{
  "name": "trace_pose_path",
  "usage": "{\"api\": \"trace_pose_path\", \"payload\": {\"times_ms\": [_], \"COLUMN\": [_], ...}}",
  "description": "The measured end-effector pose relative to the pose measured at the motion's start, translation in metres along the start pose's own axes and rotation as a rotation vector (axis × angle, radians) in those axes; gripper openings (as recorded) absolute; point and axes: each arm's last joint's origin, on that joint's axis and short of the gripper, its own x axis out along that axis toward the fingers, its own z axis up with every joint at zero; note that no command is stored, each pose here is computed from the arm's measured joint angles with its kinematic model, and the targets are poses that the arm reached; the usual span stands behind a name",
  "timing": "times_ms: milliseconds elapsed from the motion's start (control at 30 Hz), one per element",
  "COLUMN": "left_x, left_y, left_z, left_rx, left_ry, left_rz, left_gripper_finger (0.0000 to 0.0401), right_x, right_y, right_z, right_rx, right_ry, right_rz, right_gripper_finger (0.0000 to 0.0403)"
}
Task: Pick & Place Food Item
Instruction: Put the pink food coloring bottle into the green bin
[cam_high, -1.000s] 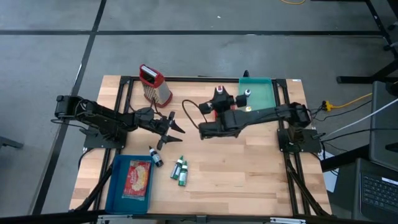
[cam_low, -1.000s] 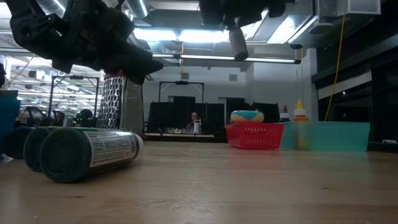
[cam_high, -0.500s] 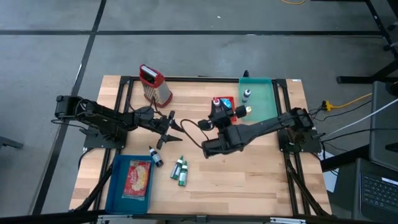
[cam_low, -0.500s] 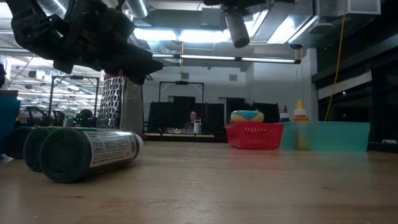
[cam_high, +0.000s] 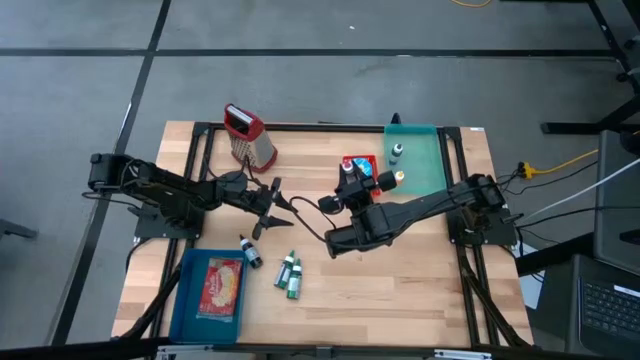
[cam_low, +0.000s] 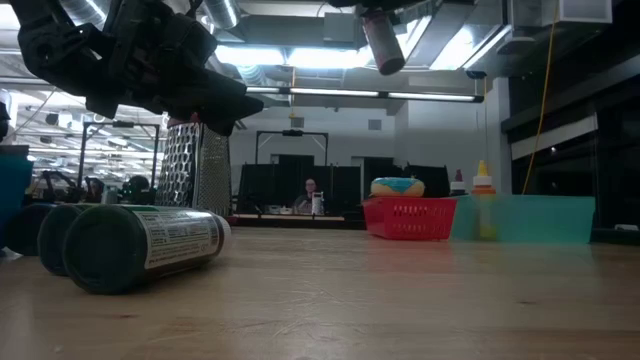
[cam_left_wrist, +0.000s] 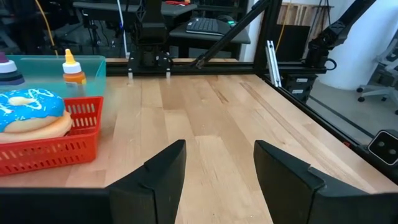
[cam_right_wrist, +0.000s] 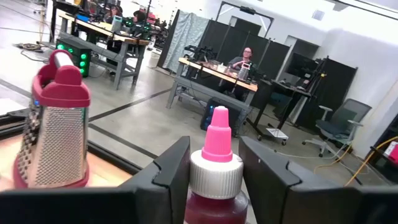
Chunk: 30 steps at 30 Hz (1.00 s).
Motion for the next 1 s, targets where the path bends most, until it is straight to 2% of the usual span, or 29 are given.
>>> {"api": "trace_pose_path", "payload": {"times_ms": [667, 833, 1000], "left_x": [-0.0016, -0.0016, -0.0016], "left_y": [0.0045, 0.0045, 0.0045], "left_z": [-0.0014, -0.0014, -0.0014], "left_rx": [0.005, 0.006, 0.008], "left_ry": [0.013, 0.013, 0.013], "left_rz": [0.018, 0.017, 0.017], "left_gripper_finger": [0.0184, 0.0184, 0.0184], "right_x": [0.0076, 0.0091, 0.0099], "right_y": [0.0005, 0.0006, 0.0061], "right_z": [0.0003, 0.0004, 0.0031], "right_rx": [0.027, -0.047, 0.129], "right_ry": [0.006, 0.009, 0.013], "right_rz": [-0.020, -0.022, -0.022], "right_gripper_finger": [0.0130, 0.0130, 0.0130]}}
